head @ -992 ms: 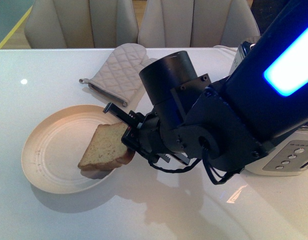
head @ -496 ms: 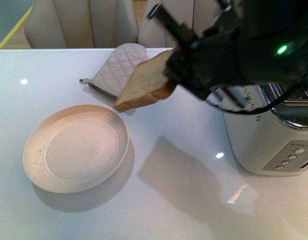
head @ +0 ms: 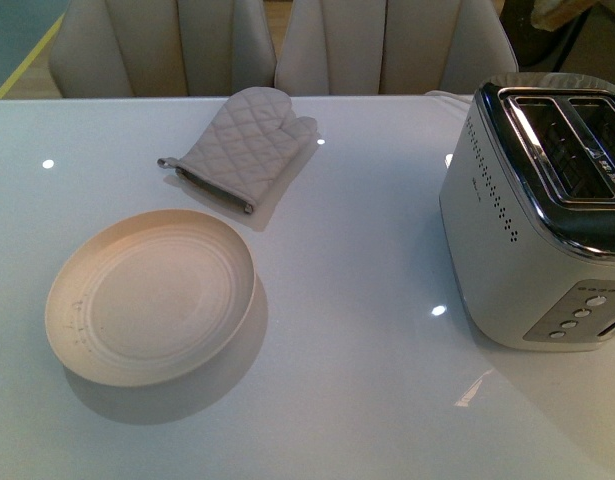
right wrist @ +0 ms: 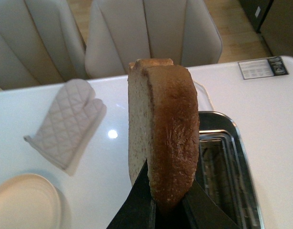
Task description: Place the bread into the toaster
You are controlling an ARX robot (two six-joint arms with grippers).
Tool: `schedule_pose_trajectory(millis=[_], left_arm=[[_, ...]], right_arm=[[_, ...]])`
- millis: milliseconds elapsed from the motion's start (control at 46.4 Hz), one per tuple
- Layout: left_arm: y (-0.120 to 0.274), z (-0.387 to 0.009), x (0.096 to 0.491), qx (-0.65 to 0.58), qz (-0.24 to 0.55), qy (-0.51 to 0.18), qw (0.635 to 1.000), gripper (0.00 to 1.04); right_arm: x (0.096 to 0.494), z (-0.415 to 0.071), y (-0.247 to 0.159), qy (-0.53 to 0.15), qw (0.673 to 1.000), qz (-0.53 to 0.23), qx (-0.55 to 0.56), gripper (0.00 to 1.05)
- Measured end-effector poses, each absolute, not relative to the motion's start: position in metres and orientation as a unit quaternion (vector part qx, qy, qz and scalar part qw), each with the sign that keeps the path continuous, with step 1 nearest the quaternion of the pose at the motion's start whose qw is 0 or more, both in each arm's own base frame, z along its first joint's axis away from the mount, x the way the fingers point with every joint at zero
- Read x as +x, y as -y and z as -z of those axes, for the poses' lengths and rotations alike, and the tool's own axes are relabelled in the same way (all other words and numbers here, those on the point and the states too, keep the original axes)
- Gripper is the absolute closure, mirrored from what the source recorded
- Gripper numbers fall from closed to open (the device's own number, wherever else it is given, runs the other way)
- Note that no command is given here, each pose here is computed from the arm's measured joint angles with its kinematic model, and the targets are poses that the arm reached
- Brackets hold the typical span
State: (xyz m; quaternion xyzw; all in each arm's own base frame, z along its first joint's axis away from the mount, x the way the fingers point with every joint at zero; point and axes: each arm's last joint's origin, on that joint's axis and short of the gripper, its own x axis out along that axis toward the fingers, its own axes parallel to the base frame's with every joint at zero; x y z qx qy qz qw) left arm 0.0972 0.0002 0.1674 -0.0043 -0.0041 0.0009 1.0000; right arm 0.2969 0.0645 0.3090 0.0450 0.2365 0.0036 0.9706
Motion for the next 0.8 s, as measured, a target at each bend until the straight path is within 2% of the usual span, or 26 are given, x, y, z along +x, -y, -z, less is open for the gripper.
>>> schedule_pose_trajectory(millis=[259, 431, 798], left_arm=[[0.0, -0.167, 0.097, -0.004, -0.001, 0.004, 1.0, 0.07], [0.0, -0.167, 0.097, -0.004, -0.001, 0.004, 1.0, 0.07], [0.0, -0.167, 0.097, -0.004, -0.001, 0.004, 1.0, 0.07]], right_arm=[[0.295, -0.299, -0.047, -0.297, 0.954, 0.028, -0.038, 1.01], [0.293, -0.293, -0.042, -0.333, 0.942, 0.033, -0.038, 1.01], [0.302, -0.28, -0.046, -0.364, 0.93, 0.034, -0.03, 1.01]])
